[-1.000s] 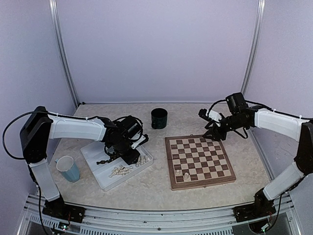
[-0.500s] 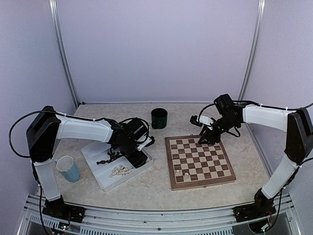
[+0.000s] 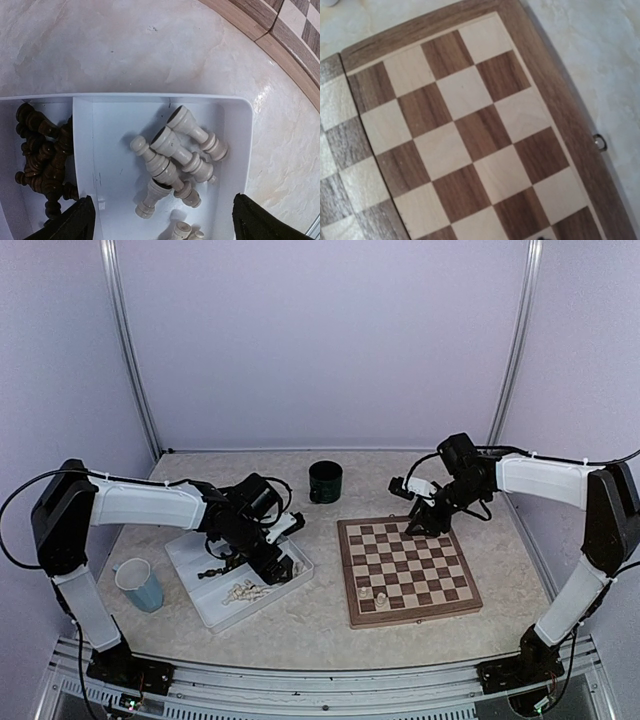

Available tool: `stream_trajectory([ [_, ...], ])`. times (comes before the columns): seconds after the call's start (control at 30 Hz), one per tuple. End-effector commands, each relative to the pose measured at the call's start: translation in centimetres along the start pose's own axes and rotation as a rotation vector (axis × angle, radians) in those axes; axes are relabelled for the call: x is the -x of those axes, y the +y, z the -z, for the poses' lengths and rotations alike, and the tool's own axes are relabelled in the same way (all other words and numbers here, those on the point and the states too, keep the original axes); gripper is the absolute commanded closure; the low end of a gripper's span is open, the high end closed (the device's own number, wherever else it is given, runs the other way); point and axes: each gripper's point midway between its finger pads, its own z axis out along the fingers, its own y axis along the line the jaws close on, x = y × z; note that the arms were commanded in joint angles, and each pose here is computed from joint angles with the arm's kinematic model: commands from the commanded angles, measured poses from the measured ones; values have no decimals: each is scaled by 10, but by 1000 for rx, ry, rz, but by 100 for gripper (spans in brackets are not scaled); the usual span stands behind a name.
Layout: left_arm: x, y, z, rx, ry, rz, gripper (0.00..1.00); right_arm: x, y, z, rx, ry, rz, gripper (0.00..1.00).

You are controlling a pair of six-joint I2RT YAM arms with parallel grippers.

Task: Set up the chess pieces on the board
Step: Adjust the chessboard at the center of the board, then pick up the rook from the storage box.

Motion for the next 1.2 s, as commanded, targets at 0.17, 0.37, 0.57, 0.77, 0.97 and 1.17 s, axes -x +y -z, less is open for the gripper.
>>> stream_trajectory([
  [0.17,-10,-1,1,-13,45,-31,31,-4,13,-8,35,-3,-13,51],
  [0.37,-13,3,-2,15,63,-46,48,-5,15,-7,32,-9,-12,52],
  [0.57,-17,3,-16,21,104,-66,60,-5,17,-6,35,-13,-13,52],
  [0.77,-25,8,-28,40,129,-60,74,-9,19,-7,32,-12,-15,51],
  [0.97,-28,9,-30,56,141,-60,90,-9,20,-7,34,-16,-15,52],
  [1.17,-8,4,1,56,86,-49,97,23,17,7,69,-96,-16,52],
])
